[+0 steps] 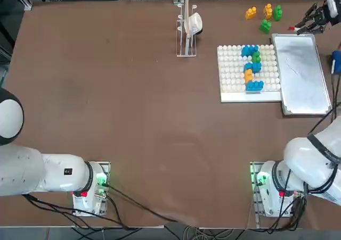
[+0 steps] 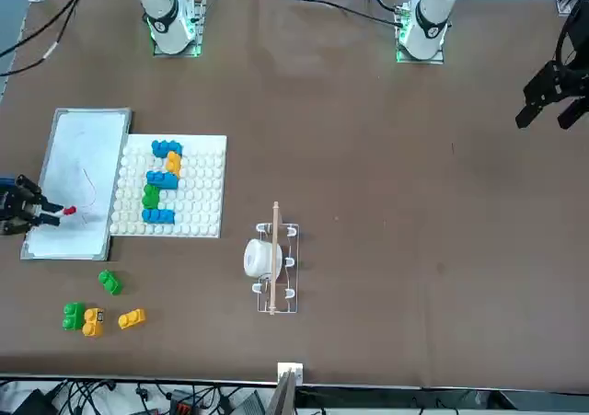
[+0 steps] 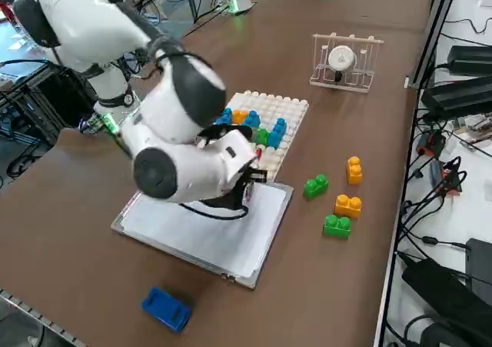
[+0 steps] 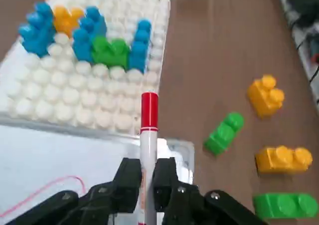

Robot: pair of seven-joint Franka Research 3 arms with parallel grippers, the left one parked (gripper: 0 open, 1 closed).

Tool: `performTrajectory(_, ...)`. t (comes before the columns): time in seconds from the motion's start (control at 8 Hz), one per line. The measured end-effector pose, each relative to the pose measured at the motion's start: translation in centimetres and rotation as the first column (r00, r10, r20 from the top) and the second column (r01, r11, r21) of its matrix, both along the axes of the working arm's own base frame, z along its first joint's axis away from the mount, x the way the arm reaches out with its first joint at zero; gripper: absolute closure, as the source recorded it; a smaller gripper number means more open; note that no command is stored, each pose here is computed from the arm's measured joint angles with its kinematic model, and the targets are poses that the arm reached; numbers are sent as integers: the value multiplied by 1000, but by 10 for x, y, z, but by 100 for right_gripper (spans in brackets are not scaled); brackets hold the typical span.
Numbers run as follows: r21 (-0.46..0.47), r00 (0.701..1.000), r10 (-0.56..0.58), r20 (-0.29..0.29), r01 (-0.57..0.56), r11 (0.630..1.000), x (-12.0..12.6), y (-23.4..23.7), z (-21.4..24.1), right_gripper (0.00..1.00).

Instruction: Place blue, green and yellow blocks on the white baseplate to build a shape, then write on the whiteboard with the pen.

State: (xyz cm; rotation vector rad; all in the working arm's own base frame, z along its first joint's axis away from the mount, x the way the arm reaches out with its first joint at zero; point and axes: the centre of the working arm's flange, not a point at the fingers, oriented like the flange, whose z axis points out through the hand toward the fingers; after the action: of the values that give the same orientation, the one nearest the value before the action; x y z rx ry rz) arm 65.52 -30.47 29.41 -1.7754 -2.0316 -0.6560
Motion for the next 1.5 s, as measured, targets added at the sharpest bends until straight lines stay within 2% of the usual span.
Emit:
performTrajectory(0.25, -140, 1000, -27, -7, 26, 990, 33, 45, -10, 82)
performTrajectory(0.62, -205, 998, -44, 33, 50, 977, 58, 92, -23, 82)
performTrajectory(1.12, -246, 998, -65, 14, 67, 967, 52, 98, -71, 82)
performTrajectory(1.5, -257, 997, -83, 2, 81, 963, 46, 85, -77, 82)
